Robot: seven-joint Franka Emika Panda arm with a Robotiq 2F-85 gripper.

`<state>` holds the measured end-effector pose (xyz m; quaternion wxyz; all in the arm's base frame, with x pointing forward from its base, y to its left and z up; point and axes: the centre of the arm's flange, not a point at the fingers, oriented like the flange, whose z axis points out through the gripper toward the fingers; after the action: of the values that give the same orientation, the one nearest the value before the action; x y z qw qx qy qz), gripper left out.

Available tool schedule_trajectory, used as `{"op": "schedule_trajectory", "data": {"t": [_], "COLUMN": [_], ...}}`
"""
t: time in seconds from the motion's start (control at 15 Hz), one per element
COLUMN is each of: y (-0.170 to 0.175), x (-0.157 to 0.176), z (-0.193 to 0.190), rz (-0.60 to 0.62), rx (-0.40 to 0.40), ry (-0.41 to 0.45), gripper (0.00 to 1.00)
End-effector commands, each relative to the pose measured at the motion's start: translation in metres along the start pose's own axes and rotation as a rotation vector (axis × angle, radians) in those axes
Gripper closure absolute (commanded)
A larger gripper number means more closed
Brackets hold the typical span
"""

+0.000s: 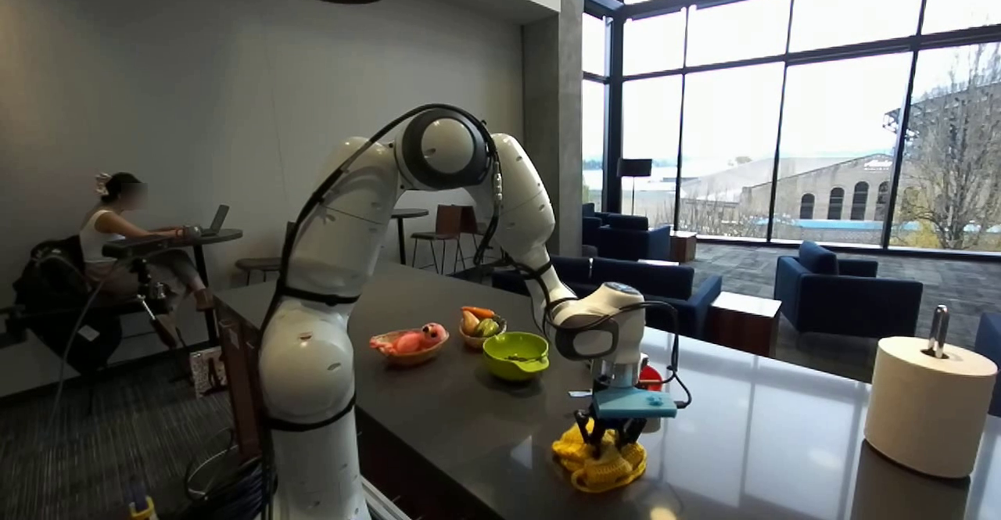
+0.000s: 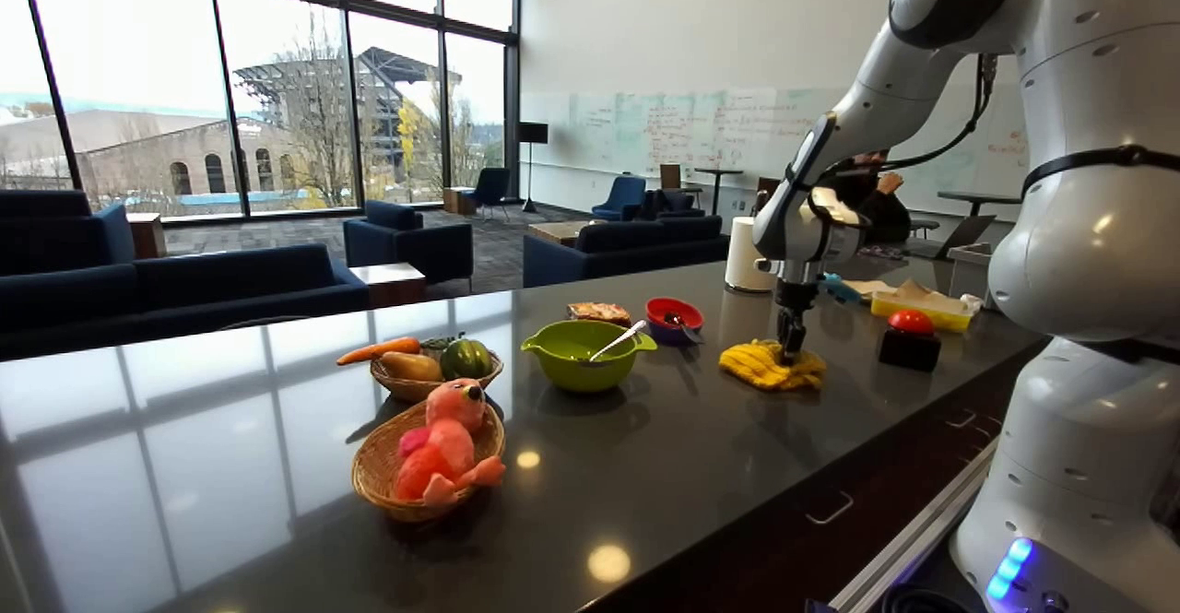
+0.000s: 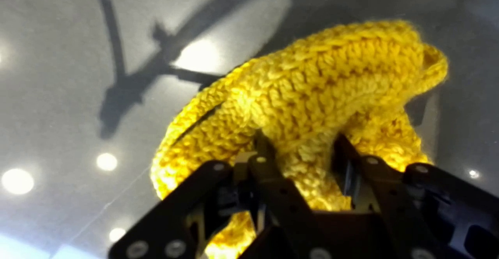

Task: Use the towel to wipe the kitchen countertop

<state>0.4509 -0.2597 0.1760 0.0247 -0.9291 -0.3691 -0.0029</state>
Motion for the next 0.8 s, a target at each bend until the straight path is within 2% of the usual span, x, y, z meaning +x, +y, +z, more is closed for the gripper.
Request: {"op": "schedule_trajectory", "data": {"t": [0.0, 0.27, 0.73], "y": [-0.007, -0.019, -0.038], "x": [0.004, 0.010, 0.009], "z": [-0.012, -0.024, -0.054], "rz": [-0.010, -0.017, 0.008], "rx": [-0.010, -0.009, -0.038], "ry": [0.011, 0.010, 0.019], "gripper": [0.28, 0.00, 0.00]}}
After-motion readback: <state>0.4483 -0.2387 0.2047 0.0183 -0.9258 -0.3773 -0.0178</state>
